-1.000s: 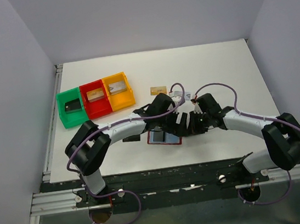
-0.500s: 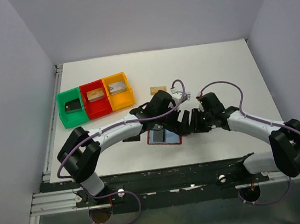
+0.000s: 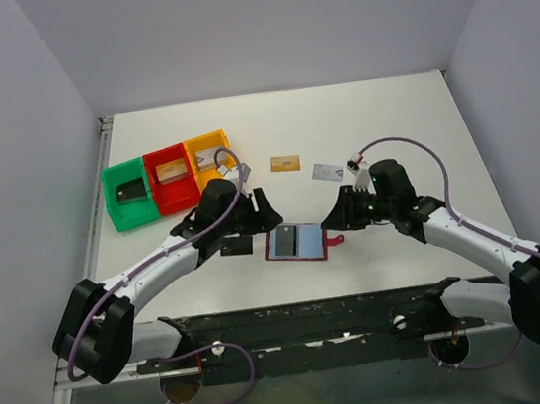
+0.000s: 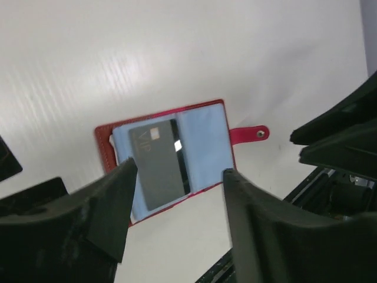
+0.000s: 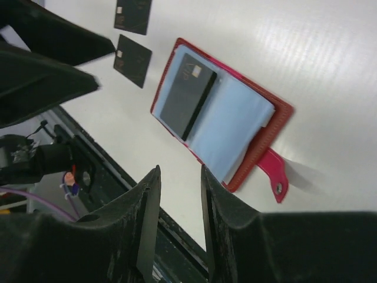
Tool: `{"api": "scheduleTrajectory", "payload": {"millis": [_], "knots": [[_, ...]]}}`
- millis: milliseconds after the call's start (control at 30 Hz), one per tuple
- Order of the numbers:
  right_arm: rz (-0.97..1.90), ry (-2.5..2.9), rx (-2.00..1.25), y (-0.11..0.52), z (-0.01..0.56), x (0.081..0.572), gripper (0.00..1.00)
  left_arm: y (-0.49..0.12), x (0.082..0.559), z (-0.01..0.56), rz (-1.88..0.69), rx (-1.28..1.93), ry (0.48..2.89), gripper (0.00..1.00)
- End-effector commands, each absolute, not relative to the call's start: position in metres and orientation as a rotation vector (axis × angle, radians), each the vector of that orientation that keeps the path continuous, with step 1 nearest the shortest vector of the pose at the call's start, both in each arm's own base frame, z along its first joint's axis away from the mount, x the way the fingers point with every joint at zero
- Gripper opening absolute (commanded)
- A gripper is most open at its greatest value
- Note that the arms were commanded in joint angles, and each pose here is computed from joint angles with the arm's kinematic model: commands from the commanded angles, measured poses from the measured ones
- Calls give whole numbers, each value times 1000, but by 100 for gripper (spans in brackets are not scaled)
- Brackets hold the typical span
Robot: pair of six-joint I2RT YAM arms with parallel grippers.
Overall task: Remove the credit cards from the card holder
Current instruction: Remove the credit card from the card holder.
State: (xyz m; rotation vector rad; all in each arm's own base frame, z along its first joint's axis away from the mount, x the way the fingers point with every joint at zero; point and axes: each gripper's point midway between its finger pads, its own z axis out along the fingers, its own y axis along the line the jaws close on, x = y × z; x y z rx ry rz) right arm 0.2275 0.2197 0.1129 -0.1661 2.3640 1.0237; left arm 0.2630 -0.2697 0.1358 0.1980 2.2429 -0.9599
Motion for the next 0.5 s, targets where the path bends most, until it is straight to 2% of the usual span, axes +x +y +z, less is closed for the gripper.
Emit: {"api": "scheduleTrajectory", "payload": {"millis": [0, 67, 133, 467], "knots": [[1197, 2322, -257, 253, 128, 231, 40, -255, 263, 109, -909, 57, 2296, 51], [1225, 2342, -247, 263, 122, 236, 40, -250, 267, 95, -841, 28, 2348, 33], [1240, 2367, -238, 273, 116, 240, 40, -246, 268, 82, -788, 7, 2399, 23], [1236, 2465, -191, 289, 83, 250, 38, -232, 272, 48, -633, -47, 2496, 14]]}}
